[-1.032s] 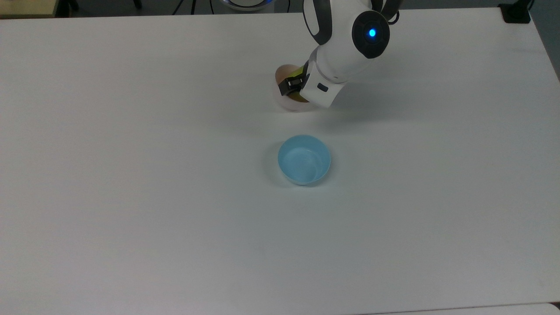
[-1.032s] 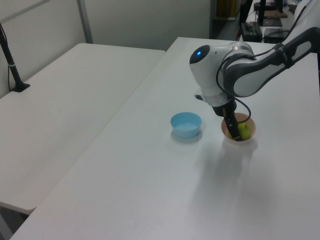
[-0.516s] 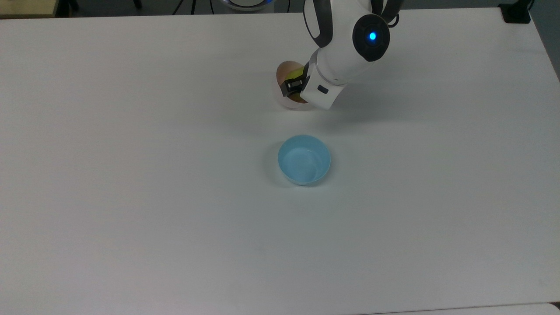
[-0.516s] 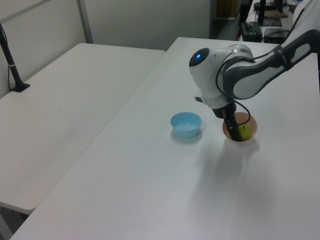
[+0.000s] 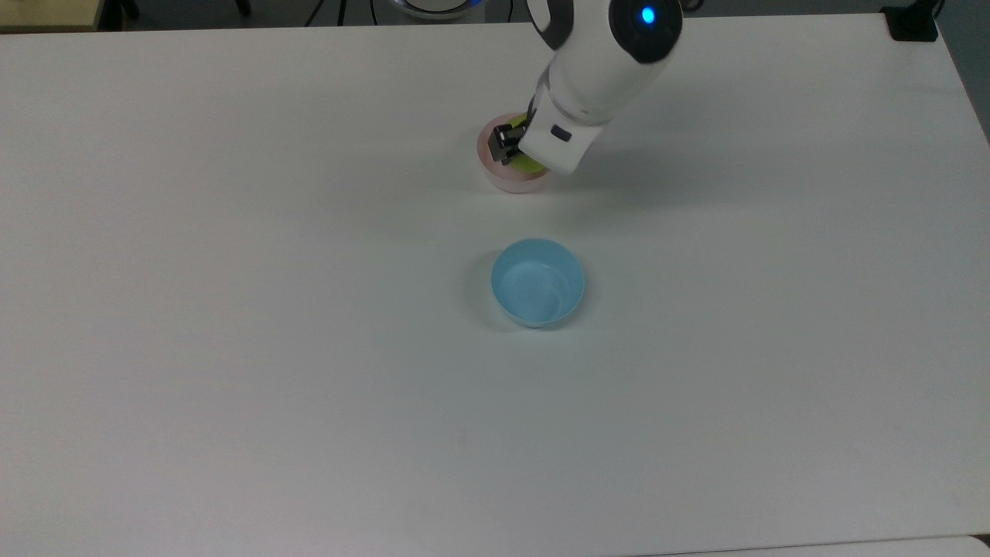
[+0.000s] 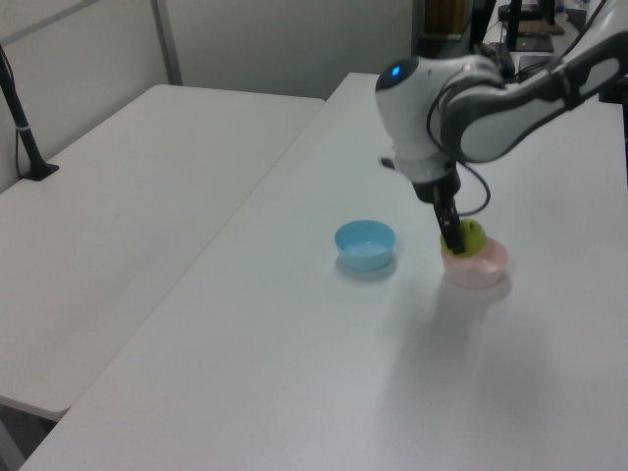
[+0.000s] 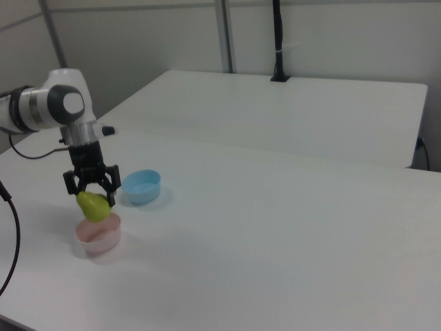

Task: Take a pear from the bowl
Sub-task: 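Lift the pear up out of the pink bowl, then carry the held pear away from the pink bowl and hold it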

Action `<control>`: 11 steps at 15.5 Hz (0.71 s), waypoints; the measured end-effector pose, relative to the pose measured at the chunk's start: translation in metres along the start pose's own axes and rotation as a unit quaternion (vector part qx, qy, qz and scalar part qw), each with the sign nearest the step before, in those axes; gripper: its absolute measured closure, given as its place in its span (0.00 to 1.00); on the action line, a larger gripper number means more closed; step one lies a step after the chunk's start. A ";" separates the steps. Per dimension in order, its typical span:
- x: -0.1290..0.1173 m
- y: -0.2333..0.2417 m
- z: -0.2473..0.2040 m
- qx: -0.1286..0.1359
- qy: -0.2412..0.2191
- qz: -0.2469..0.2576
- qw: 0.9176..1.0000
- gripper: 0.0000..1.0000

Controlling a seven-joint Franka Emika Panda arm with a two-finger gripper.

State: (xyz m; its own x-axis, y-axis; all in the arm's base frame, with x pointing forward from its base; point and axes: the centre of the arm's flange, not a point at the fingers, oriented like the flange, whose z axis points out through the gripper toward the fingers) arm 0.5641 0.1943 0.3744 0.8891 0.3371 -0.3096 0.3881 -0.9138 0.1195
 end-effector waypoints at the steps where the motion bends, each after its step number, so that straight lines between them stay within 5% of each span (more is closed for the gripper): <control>1: -0.005 0.008 -0.010 0.003 0.005 0.002 1.000 0.26; 7: -0.031 0.102 -0.049 0.040 0.043 0.046 0.997 0.26; 11: -0.044 0.199 -0.022 0.069 0.045 0.096 0.992 0.27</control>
State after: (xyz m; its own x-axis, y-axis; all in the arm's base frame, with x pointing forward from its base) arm 0.6073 0.0029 0.4325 0.9638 0.1678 -0.2070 0.1788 -0.9833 0.0353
